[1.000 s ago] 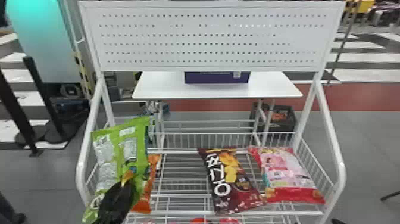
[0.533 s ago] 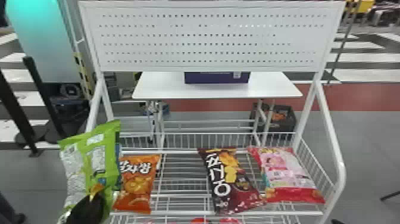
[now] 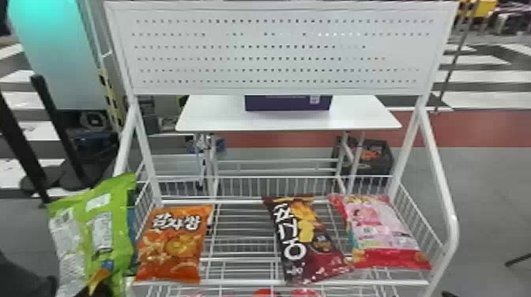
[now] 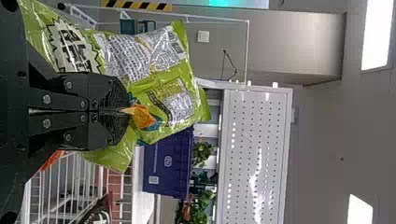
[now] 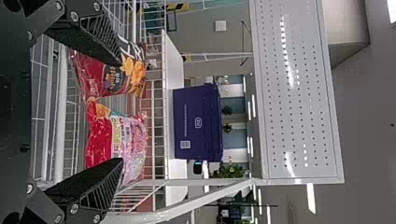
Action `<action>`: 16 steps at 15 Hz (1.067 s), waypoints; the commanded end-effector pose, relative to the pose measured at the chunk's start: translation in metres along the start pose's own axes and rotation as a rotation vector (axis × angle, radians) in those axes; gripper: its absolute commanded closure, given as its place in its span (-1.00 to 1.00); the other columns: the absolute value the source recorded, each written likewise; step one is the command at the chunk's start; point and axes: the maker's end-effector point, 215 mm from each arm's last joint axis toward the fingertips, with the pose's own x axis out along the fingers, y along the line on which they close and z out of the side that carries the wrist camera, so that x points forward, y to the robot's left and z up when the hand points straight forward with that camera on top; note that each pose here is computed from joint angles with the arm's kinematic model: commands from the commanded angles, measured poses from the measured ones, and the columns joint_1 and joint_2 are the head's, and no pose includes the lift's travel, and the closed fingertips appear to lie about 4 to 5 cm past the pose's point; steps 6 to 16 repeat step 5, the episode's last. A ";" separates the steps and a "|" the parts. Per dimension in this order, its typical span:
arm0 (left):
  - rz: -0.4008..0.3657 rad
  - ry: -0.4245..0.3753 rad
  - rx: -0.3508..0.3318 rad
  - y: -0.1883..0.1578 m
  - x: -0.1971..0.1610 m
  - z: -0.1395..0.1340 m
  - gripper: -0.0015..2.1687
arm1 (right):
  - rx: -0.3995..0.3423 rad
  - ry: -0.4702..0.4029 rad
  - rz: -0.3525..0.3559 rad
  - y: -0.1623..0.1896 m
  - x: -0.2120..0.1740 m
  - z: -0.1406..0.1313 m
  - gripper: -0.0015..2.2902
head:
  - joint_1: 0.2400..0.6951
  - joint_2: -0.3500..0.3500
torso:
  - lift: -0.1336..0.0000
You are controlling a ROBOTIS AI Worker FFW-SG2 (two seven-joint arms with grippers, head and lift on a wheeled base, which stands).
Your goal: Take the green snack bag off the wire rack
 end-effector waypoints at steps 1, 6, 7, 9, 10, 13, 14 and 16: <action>0.000 0.000 -0.001 0.001 -0.003 -0.001 0.39 | -0.001 0.002 0.000 0.000 -0.001 -0.001 -0.85 | 0.14 0.00 | 1.00; -0.003 -0.001 -0.002 0.000 -0.003 -0.001 0.39 | -0.001 0.000 0.000 0.000 0.000 0.000 -0.85 | 0.14 0.00 | 1.00; -0.003 -0.001 -0.002 0.000 -0.003 -0.001 0.39 | -0.001 0.000 0.000 0.000 0.000 0.000 -0.85 | 0.14 0.00 | 1.00; -0.003 -0.001 -0.002 0.000 -0.003 -0.001 0.39 | -0.001 0.000 0.000 0.000 0.000 0.000 -0.85 | 0.14 0.00 | 1.00; -0.003 -0.001 -0.002 0.000 -0.003 -0.001 0.39 | -0.001 0.000 0.000 0.000 0.000 0.000 -0.85 | 0.14 0.00 | 1.00; -0.003 -0.001 -0.002 0.000 -0.003 -0.001 0.39 | -0.001 0.000 0.000 0.000 0.000 0.000 -0.85 | 0.14 0.00 | 1.00; -0.003 -0.001 -0.002 0.000 -0.003 -0.001 0.39 | -0.001 0.000 0.000 0.000 0.000 0.000 -0.85 | 0.14 0.00 | 1.00; -0.003 -0.001 -0.002 0.000 -0.003 -0.001 0.39 | -0.001 0.000 0.000 0.000 0.000 0.000 -0.85 | 0.14 0.00 | 1.00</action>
